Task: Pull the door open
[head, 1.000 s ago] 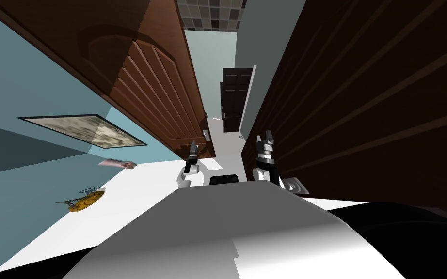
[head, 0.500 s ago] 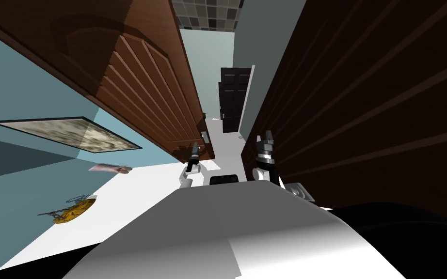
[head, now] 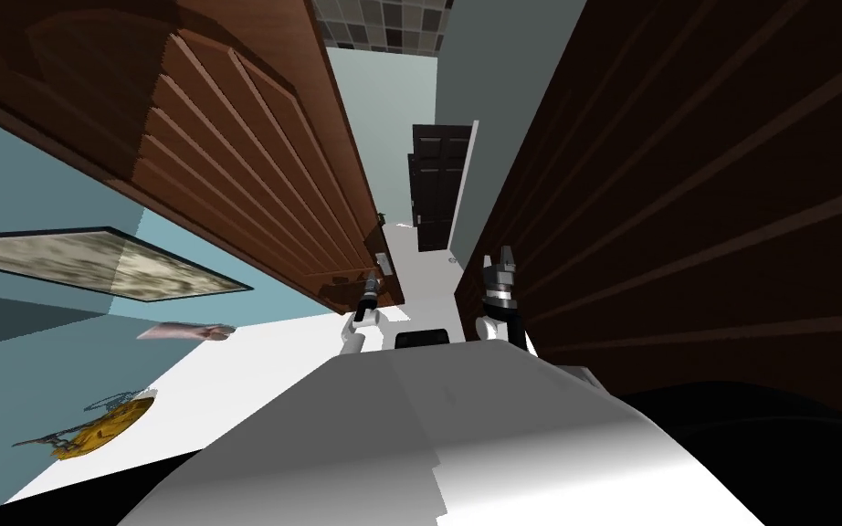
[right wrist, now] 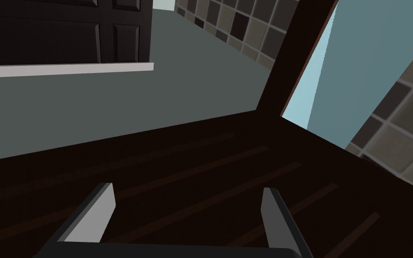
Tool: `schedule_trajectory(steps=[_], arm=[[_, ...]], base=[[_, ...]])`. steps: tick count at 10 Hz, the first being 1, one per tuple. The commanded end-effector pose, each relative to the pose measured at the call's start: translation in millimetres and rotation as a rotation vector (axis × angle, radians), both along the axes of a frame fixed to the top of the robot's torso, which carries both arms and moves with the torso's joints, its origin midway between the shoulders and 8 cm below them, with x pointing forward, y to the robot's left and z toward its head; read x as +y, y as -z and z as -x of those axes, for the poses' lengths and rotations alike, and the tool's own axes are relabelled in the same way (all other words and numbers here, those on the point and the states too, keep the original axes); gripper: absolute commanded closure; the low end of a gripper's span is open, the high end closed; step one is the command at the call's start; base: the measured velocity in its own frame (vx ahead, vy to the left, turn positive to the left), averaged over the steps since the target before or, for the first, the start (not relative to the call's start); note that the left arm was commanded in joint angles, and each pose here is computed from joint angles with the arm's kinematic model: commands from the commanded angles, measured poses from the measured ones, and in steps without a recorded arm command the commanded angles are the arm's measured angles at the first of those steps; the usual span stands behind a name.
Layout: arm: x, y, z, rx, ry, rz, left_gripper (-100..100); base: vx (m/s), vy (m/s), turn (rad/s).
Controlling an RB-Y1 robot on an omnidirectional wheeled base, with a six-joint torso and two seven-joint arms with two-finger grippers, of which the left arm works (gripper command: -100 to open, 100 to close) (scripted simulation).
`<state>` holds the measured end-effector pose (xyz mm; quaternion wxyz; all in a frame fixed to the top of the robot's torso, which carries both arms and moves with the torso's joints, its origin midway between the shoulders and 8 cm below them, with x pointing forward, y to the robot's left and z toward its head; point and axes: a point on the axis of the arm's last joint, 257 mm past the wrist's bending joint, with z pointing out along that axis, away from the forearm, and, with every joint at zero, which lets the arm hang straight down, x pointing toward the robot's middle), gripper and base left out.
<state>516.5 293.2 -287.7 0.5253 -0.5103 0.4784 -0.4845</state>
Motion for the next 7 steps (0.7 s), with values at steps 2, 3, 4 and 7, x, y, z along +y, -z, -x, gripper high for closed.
schedule_trajectory(steps=[2,3,4,7], arm=[[17.0,3.6,2.3,0.006,-0.020,0.002,-100],[28.1,5.0,4.0,0.008,-0.033,0.002,-100],[40.6,6.3,6.0,0.010,-0.048,0.002,-100],[79.2,8.5,13.0,0.012,-0.095,0.003,-100]], base=[[0.069,0.007,-0.084],[0.159,-0.008,-0.240],[0.168,-0.017,-0.232],[0.198,-0.002,-0.144]])
